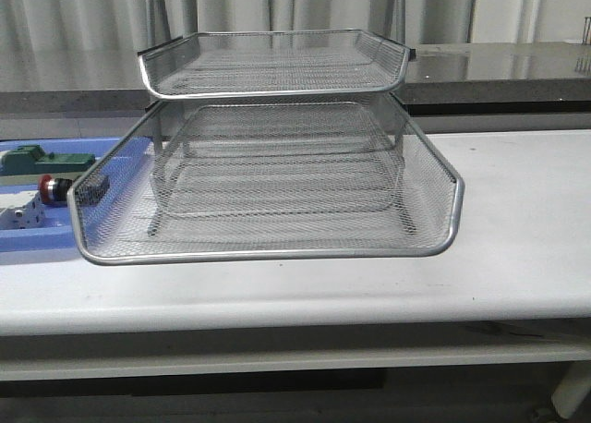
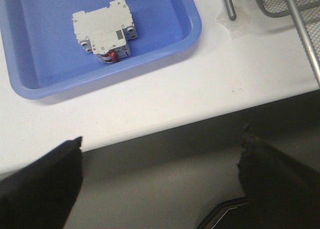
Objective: Place button on rack with both arms
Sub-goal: 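Release the tray and withdraw the right gripper, then lower the left gripper and grasp the red-capped push button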
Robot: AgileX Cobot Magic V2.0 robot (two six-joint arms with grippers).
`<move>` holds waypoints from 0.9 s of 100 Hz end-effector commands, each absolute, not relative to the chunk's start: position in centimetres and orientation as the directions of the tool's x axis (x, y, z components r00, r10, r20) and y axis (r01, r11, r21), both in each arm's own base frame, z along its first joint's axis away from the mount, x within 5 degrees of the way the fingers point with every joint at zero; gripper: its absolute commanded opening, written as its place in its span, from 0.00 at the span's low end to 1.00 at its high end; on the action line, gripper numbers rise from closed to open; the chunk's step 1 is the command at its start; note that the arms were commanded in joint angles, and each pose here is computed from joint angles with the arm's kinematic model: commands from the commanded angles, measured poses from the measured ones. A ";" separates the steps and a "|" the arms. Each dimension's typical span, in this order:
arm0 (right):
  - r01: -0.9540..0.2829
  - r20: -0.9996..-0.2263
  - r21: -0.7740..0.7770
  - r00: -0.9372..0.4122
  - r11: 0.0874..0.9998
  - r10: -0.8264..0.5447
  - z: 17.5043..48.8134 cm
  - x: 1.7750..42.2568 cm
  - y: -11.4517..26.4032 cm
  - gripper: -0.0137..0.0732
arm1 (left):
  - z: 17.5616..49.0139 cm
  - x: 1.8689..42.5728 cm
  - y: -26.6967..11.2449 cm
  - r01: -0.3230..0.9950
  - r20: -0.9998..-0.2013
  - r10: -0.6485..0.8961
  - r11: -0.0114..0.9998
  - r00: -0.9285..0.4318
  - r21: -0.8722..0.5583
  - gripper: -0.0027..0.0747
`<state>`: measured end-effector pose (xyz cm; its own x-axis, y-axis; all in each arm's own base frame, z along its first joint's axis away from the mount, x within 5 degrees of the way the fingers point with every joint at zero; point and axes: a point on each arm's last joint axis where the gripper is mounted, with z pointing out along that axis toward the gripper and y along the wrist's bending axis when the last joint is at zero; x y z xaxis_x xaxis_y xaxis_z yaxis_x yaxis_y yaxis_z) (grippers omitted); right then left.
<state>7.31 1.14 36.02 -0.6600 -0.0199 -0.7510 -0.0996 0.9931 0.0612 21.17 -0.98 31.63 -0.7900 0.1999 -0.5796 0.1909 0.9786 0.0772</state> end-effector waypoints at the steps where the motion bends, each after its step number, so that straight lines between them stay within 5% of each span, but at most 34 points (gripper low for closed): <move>1: -0.101 -0.802 0.060 -0.597 0.993 -0.013 37.4 7.5 1.1 0.08 | 33.2 21.6 -1.0 0.183 -0.653 0.193 0.979 -0.732 0.085 0.95; 42: -0.101 -0.802 0.060 -0.597 0.993 -0.013 37.4 7.5 1.1 0.08 | 34.8 24.9 -1.3 0.229 -0.735 0.254 0.964 -0.629 0.137 0.82; 90: -0.101 -0.802 0.060 -0.597 0.993 -0.013 37.4 7.5 1.1 0.08 | 32.3 38.7 -2.1 0.587 -0.502 0.662 0.741 -0.557 0.325 0.82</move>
<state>7.31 1.14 36.02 -0.6600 -0.0199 -0.7510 -0.0996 0.9931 0.0612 36.88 -1.92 30.91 -0.6218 0.6330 -0.4611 0.5768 0.7685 0.2771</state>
